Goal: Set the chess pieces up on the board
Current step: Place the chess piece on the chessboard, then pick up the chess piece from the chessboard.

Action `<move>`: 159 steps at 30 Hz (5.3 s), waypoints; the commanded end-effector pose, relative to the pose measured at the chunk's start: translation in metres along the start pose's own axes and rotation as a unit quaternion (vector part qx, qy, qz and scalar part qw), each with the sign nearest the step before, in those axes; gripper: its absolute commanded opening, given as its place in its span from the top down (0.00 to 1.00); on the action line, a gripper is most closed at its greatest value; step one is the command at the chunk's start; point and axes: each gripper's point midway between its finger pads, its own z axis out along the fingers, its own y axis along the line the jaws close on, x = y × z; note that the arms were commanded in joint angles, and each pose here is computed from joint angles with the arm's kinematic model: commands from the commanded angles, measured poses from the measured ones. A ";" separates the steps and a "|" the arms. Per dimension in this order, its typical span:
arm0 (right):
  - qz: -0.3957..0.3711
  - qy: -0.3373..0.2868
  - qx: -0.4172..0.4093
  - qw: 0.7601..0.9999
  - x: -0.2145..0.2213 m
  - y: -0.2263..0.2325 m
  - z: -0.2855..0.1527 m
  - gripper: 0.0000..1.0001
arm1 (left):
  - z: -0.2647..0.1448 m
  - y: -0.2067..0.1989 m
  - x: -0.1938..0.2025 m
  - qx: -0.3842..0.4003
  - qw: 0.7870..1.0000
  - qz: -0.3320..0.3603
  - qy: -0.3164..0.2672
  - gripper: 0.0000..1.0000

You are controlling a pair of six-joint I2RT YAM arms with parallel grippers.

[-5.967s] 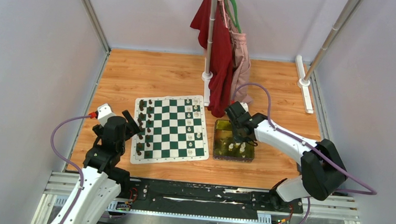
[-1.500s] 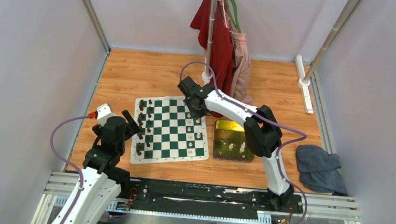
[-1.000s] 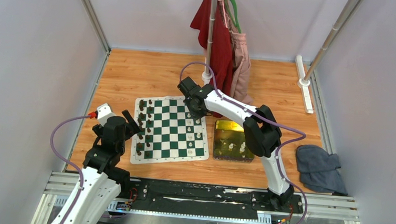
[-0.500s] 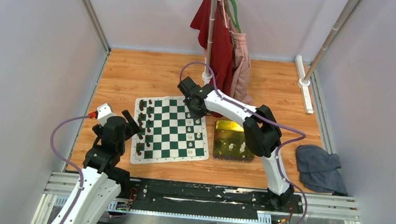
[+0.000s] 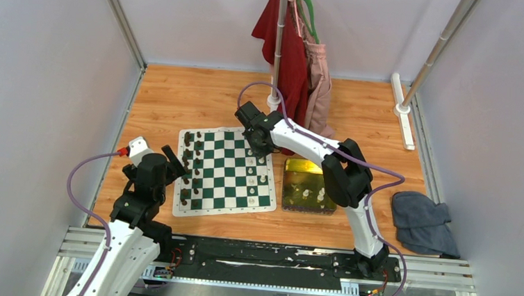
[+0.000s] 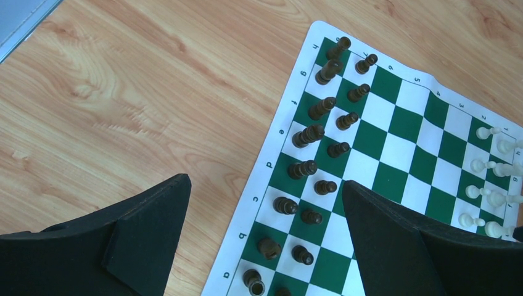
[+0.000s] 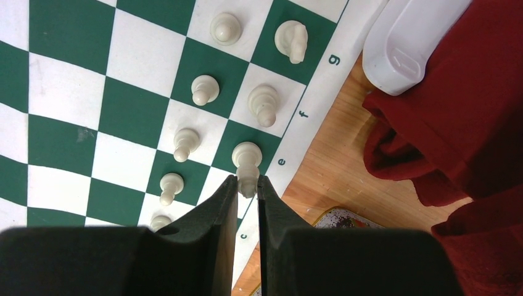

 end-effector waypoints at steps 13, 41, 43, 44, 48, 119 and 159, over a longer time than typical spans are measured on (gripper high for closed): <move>-0.012 0.009 -0.011 1.000 0.011 0.009 -0.003 0.91 | 0.002 -0.001 0.001 0.002 1.000 0.004 -0.003 0.00; -0.016 0.005 -0.014 1.000 0.027 0.017 -0.017 0.94 | 0.002 -0.001 0.001 0.002 1.000 0.003 -0.003 0.00; -0.017 0.003 -0.014 1.000 0.027 0.017 -0.018 0.94 | 0.002 -0.001 0.001 0.001 1.000 0.003 -0.003 0.00; -0.018 0.004 -0.014 1.000 0.027 0.017 -0.018 0.94 | 0.002 -0.001 0.001 0.001 1.000 0.004 -0.002 0.00; -0.019 0.004 -0.015 1.000 0.028 0.018 -0.019 0.95 | 0.002 -0.001 0.001 0.001 1.000 0.004 -0.003 0.00; -0.025 -0.019 -0.022 0.999 0.056 0.022 -0.056 0.64 | 0.002 -0.001 0.003 0.001 1.000 0.003 0.001 0.00; -0.028 -0.012 -0.049 0.998 0.066 0.036 -0.034 0.66 | 0.004 0.000 0.005 -0.007 1.000 0.010 0.007 0.00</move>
